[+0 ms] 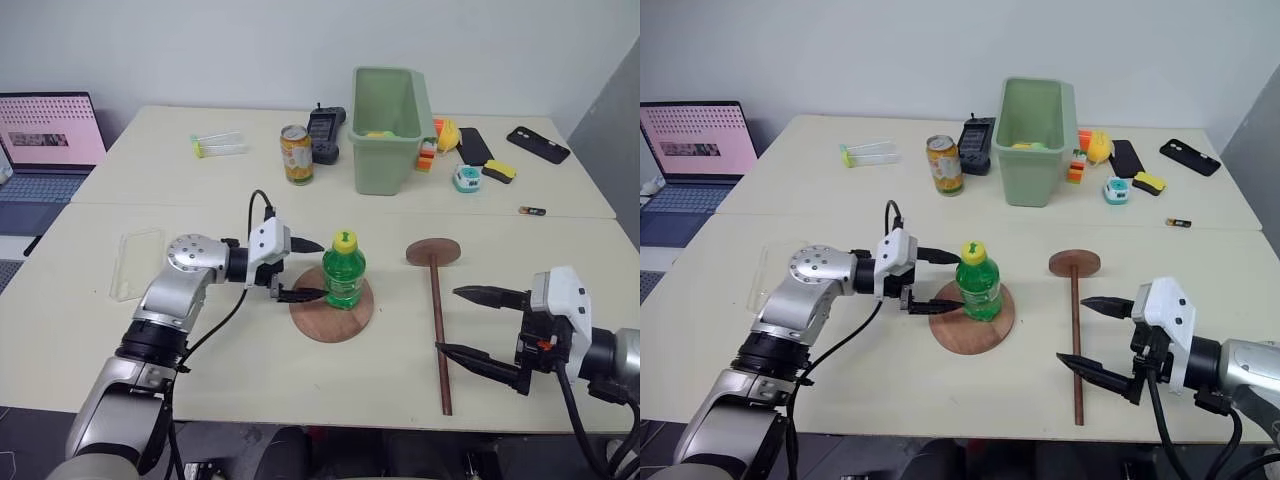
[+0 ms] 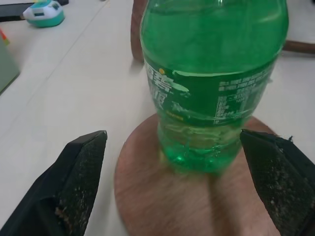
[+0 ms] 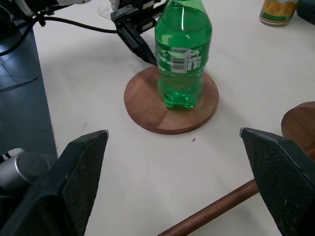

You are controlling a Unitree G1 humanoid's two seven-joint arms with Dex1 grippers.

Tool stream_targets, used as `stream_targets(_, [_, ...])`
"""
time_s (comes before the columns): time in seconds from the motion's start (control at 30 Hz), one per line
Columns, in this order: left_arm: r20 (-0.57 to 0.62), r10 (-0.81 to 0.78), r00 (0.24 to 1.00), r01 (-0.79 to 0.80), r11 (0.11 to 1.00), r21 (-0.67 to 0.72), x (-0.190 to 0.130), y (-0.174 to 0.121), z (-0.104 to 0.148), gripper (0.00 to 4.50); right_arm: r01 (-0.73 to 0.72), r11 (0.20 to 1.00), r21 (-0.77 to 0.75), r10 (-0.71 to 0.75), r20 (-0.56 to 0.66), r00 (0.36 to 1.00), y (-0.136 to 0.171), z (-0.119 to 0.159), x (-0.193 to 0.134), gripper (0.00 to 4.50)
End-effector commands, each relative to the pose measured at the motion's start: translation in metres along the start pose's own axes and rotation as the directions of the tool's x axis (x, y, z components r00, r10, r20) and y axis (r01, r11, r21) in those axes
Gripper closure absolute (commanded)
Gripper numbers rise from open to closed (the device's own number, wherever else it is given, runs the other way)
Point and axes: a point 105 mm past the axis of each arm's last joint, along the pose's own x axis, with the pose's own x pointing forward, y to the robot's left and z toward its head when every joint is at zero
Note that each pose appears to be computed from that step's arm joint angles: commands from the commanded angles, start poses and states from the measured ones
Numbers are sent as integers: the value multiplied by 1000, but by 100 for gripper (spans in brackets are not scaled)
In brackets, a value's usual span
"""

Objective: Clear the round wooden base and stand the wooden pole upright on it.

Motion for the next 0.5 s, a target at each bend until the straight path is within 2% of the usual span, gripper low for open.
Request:
stream_targets(0.03, [10, -40, 999, 39, 998, 54, 2, 2, 11, 3, 9, 999, -37, -8, 18, 1000, 5, 7, -1, 0])
stream_targets(0.5, [83, -38, 996, 40, 999, -22, 34, 9, 13, 3, 12, 1000, -21, -11, 32, 999, 8, 3, 2, 0])
